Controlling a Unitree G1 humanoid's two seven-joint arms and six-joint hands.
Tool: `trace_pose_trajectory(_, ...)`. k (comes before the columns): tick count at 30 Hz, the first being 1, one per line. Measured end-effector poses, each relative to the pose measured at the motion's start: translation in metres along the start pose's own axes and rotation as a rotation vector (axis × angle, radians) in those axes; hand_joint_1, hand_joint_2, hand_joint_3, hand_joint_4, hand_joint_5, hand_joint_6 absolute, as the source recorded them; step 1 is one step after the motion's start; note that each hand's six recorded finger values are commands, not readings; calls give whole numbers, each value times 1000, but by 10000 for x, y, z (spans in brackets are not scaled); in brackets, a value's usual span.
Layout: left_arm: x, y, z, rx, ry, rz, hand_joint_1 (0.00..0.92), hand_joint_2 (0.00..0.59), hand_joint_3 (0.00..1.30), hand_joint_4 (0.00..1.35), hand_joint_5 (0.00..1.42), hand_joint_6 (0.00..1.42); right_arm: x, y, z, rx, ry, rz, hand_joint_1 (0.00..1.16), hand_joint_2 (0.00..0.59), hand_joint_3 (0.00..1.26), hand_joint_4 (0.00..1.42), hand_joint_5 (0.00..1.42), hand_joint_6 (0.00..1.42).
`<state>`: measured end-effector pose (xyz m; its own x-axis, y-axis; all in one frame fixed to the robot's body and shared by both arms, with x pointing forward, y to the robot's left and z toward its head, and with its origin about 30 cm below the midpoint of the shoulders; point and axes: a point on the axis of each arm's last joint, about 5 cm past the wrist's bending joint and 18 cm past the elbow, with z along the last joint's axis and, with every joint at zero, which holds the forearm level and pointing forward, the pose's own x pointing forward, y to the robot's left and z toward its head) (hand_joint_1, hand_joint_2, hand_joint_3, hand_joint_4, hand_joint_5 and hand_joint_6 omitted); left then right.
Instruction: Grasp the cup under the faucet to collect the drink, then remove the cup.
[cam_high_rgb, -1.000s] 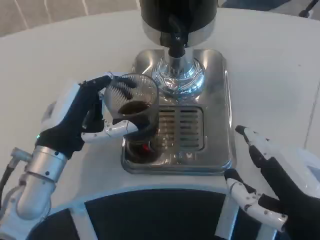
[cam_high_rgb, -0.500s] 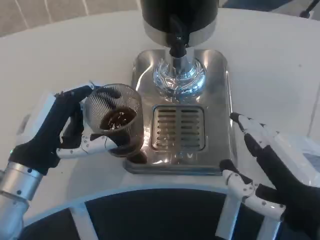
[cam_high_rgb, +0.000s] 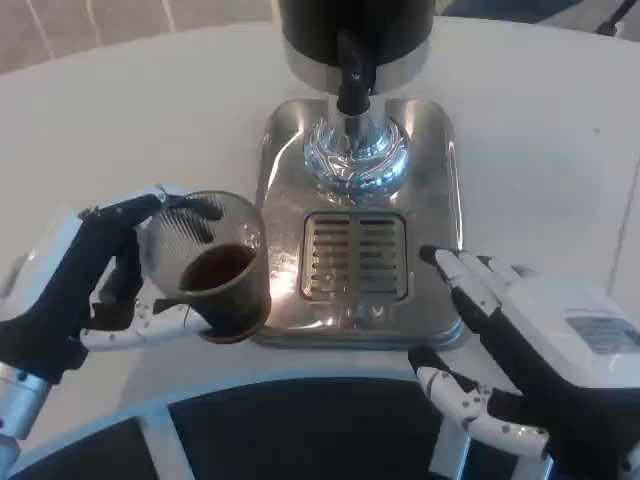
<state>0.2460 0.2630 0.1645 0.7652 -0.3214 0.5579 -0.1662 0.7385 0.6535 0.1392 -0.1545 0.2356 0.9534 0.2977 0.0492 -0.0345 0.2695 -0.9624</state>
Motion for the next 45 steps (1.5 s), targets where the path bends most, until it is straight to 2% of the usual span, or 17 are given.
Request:
trace_pose_trajectory(5, -71, 45, 24, 5, 12, 19, 597, 39, 952, 1152, 1362, 1424, 4, 8, 35, -15, -27, 10, 117, 512, 0, 0, 0, 0)
trace_pose_trajectory(10, -174, 55, 53, 4, 24, 23, 598, 38, 952, 1152, 1362, 1424, -1, 32, 110, -43, -61, 12, 147, 534, 0, 0, 0, 0)
trace_pose_trajectory(14, -231, 70, 67, 10, 32, 23, 598, 37, 952, 1152, 1362, 1424, -2, 51, 141, -56, -73, 18, 155, 533, 0, 0, 0, 0)
trace_pose_trajectory(22, -278, 97, 116, 19, 21, 21, 599, 35, 952, 1162, 1362, 1424, -6, 69, 172, -72, -68, 12, 167, 532, 0, 0, 0, 0)
trace_pose_trajectory(32, -320, 96, 160, 21, 9, -6, 599, 34, 952, 1165, 1362, 1424, -36, 120, 189, -82, -55, 37, 177, 532, 0, 0, 0, 0)
trace_pose_trajectory(45, -400, 108, 171, 3, 25, -20, 599, 32, 952, 1165, 1362, 1424, -53, 143, 217, -90, -44, 36, 189, 541, 0, 0, 0, 0)
